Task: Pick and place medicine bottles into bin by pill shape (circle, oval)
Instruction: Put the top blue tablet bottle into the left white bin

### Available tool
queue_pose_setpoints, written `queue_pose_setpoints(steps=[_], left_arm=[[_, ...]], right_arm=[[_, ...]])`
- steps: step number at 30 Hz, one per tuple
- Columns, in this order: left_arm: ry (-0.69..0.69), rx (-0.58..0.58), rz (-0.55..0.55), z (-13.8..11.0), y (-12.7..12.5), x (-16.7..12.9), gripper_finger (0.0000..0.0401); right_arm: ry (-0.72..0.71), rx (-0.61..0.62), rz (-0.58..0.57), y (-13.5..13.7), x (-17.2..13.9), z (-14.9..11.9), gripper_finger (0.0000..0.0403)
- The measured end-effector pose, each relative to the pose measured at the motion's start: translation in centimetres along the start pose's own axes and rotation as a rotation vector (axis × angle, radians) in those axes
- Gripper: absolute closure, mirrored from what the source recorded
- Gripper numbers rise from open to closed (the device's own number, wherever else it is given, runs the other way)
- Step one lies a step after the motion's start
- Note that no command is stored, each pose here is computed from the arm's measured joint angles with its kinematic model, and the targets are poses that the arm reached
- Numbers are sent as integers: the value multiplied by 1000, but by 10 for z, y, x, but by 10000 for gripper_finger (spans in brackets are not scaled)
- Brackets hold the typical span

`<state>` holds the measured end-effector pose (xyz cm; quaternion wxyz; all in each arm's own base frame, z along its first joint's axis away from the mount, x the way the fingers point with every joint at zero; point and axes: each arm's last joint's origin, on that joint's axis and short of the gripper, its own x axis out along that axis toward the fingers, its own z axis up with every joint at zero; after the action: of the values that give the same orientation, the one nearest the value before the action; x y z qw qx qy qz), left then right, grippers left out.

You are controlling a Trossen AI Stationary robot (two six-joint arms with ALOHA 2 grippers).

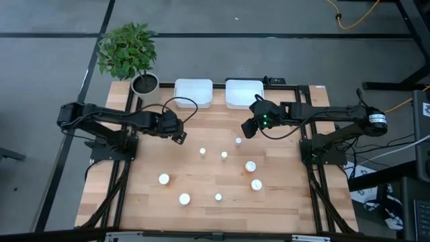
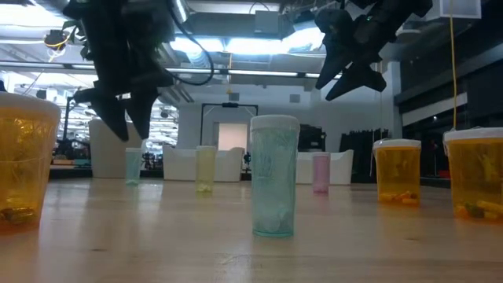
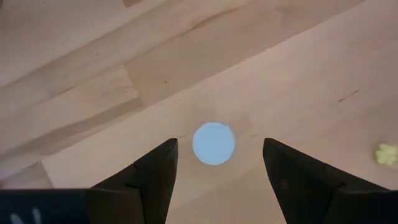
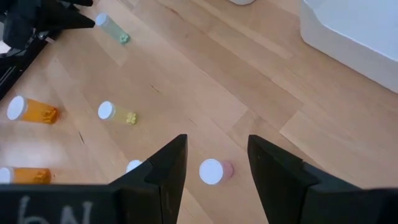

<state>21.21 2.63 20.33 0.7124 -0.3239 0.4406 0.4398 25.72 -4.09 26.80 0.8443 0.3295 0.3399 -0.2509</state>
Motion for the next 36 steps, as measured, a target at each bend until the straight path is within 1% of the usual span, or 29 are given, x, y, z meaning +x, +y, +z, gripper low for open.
queue_pose_setpoints(steps=[9,13,19,22,30,36], left_arm=[[45,24,59,-3,-6,18,172],[47,27,63,-3,-9,23,172],[38,17,56,-2,-10,23,174],[45,12,53,-1,-9,23,189],[74,9,39,0,-9,24,255],[84,7,32,0,-9,23,287]], right_arm=[[0,-5,-1,0,0,0,231],[0,-13,-1,0,0,0,231],[-3,-26,1,0,0,0,231],[-3,-27,1,0,0,0,231],[-2,-30,1,0,0,0,231],[-3,-41,1,0,0,0,231]])
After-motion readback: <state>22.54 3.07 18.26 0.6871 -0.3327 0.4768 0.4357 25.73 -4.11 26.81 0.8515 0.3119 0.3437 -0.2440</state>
